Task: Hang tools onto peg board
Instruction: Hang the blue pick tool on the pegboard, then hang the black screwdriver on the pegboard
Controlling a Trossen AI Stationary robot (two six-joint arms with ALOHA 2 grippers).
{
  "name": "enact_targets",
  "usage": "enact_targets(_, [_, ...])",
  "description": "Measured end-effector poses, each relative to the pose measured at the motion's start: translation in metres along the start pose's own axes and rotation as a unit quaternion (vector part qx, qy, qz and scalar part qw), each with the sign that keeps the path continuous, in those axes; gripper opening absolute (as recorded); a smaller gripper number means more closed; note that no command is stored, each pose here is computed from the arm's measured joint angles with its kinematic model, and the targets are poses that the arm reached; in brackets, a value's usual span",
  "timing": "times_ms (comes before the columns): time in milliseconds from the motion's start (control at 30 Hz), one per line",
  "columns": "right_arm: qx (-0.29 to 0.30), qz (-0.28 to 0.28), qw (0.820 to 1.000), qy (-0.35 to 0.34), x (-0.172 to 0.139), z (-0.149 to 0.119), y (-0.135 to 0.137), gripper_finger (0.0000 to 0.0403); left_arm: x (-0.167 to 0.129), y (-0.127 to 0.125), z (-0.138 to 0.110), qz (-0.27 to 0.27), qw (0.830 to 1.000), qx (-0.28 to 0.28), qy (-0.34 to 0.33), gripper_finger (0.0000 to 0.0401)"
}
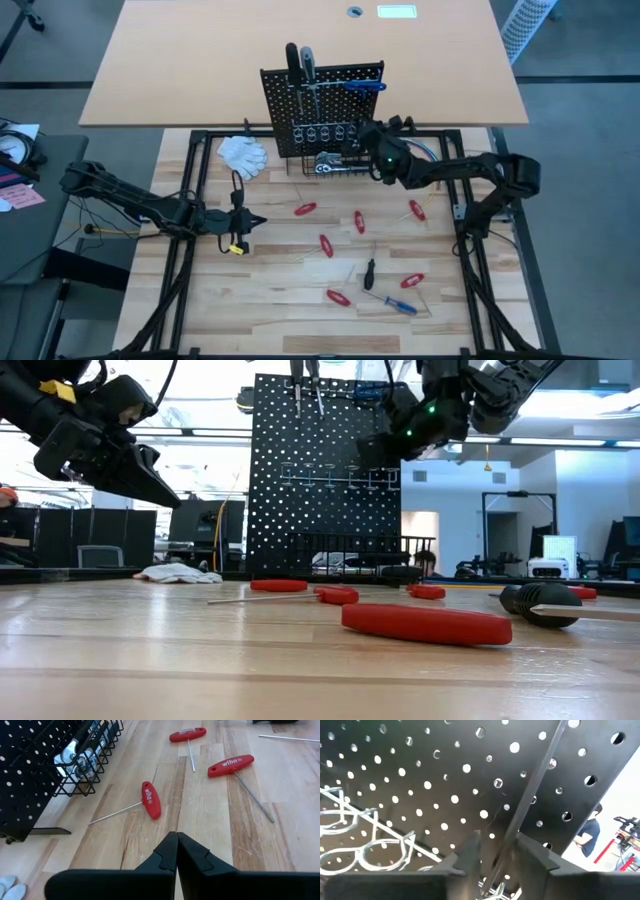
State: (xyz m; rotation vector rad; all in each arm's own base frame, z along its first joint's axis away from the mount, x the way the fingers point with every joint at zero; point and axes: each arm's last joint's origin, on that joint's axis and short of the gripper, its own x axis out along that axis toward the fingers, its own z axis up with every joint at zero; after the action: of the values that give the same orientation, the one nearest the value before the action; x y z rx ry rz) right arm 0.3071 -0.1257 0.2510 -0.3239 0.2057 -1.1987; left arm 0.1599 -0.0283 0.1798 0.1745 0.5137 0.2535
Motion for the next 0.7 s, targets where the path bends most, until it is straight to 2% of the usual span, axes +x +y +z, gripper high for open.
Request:
enact_targets(200, [0.010, 0.005, 1.000, -0.005, -0.009, 0.013, -0.011, 0.0181, 0.000, 0.000, -0.001, 0.000, 1.000, 0.000, 0.003, 0.0000])
enact_targets(333, [0.003, 0.018, 1.000, -0.002, -0.023, 0.026, -0.023, 0.0211, 0.000, 0.000, -0.001, 0.000, 1.000, 0.000, 0.003, 0.0000])
enact_targets(533, [-0.021, 0.062, 0.997, 0.049, -0.049, 0.028, -0.035, 0.0223, 0.000, 0.000, -0.001, 0.000, 1.000, -0.004, 0.003, 0.0000])
enact_targets(700, [-0.032, 0.121, 0.988, 0.095, -0.084, 0.024, -0.036, 0.0223, 0.000, 0.000, -0.001, 0.000, 1.000, -0.004, 0.003, 0.0000])
